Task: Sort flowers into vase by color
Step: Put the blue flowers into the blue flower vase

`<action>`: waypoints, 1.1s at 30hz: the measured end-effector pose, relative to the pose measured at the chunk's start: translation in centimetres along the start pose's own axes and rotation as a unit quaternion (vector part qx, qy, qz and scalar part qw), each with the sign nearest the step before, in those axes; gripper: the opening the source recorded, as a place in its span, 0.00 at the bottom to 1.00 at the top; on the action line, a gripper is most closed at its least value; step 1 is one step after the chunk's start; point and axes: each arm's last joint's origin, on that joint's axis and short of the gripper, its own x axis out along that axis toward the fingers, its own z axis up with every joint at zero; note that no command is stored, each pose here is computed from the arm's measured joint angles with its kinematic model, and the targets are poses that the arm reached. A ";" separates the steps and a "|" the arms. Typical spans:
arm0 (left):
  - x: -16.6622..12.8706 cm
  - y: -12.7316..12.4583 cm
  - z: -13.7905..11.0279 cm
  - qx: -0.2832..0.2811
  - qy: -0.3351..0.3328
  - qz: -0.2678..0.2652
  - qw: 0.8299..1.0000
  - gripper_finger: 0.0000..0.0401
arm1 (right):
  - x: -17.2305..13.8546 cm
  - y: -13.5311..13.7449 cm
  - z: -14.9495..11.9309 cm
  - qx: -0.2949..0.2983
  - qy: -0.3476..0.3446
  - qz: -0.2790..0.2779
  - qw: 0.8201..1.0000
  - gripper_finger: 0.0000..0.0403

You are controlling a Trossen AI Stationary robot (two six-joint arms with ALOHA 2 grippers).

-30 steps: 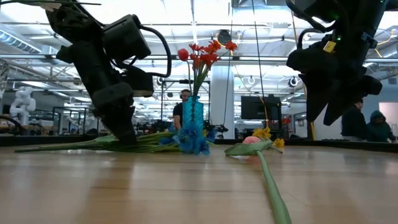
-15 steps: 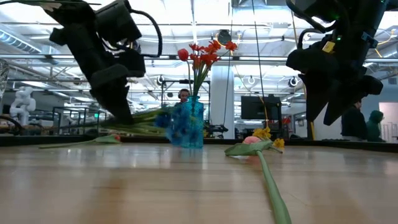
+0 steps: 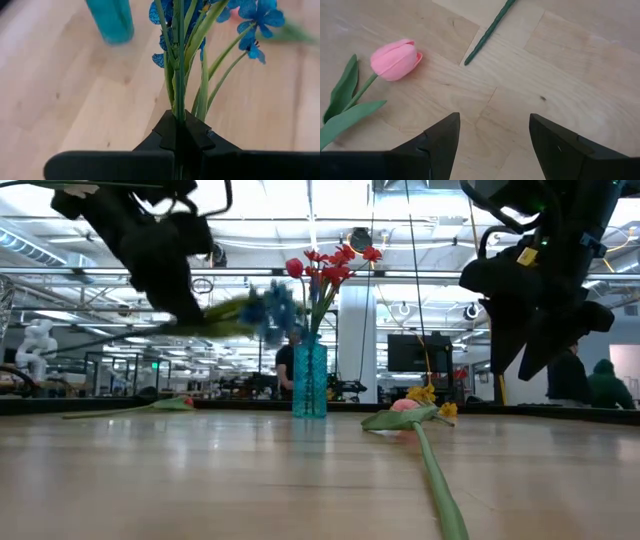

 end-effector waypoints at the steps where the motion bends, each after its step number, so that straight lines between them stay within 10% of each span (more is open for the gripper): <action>1: -0.5 0.1 0.1 -0.001 -0.010 -0.003 1.000 0.02 | 0.0 0.0 0.0 0.000 -0.001 -0.001 1.000 0.57; 16: -6.8 1.5 0.4 -0.027 -0.163 0.038 0.985 0.02 | 0.0 0.0 0.0 0.000 -0.002 -0.001 1.000 0.57; 33: -9.5 2.0 2.2 -0.044 -0.383 0.089 0.918 0.02 | 0.2 0.3 0.1 0.003 -0.034 0.005 0.999 0.57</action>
